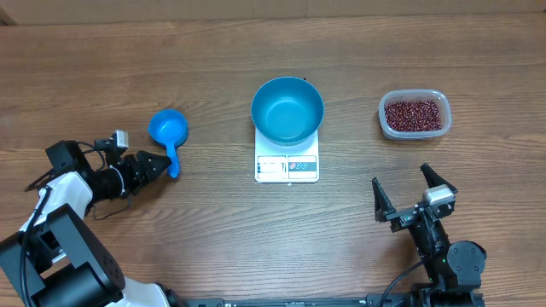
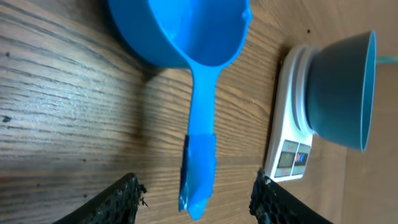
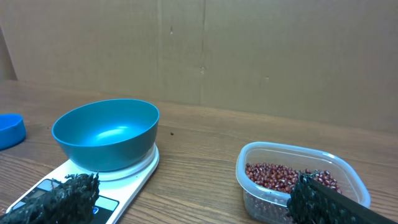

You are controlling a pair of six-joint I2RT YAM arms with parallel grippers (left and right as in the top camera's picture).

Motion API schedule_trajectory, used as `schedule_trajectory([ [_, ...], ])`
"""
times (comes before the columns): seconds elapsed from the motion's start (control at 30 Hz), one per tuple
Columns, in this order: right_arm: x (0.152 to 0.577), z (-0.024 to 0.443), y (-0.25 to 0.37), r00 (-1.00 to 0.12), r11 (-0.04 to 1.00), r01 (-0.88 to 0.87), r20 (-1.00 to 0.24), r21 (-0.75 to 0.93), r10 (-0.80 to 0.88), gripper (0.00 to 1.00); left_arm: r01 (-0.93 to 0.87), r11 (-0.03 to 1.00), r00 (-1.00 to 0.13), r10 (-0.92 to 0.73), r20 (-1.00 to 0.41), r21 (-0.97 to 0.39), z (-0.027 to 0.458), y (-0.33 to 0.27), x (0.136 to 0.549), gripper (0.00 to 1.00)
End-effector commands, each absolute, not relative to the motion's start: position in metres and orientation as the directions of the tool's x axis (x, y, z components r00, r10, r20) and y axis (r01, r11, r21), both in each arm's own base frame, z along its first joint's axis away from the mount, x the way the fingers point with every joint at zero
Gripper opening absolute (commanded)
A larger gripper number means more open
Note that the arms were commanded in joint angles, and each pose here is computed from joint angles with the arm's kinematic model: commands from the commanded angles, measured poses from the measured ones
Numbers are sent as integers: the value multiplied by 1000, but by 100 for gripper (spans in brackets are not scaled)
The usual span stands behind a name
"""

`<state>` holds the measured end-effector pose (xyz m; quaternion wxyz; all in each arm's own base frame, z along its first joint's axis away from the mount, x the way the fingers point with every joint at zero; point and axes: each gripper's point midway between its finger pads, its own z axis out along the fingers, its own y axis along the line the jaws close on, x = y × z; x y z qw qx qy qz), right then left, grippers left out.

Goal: Scoop item into bowl and weigh 150g on scale

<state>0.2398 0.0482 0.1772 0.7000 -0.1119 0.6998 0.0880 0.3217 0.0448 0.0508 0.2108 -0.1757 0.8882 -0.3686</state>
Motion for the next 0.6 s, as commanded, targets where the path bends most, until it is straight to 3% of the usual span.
schedule_trajectory([
  [0.0,240,176,48,10,960,-279,-1000,-29,-27,100,-186,634,-835,-505,-220,-750,50,42,319,61],
  [0.37,240,176,48,10,960,-279,-1000,-29,-27,100,-142,656,-771,-543,-333,-742,62,58,351,63],
  [0.57,240,176,48,10,960,-279,-1000,-29,-27,100,-140,811,-803,-429,-414,-567,87,53,391,64],
])
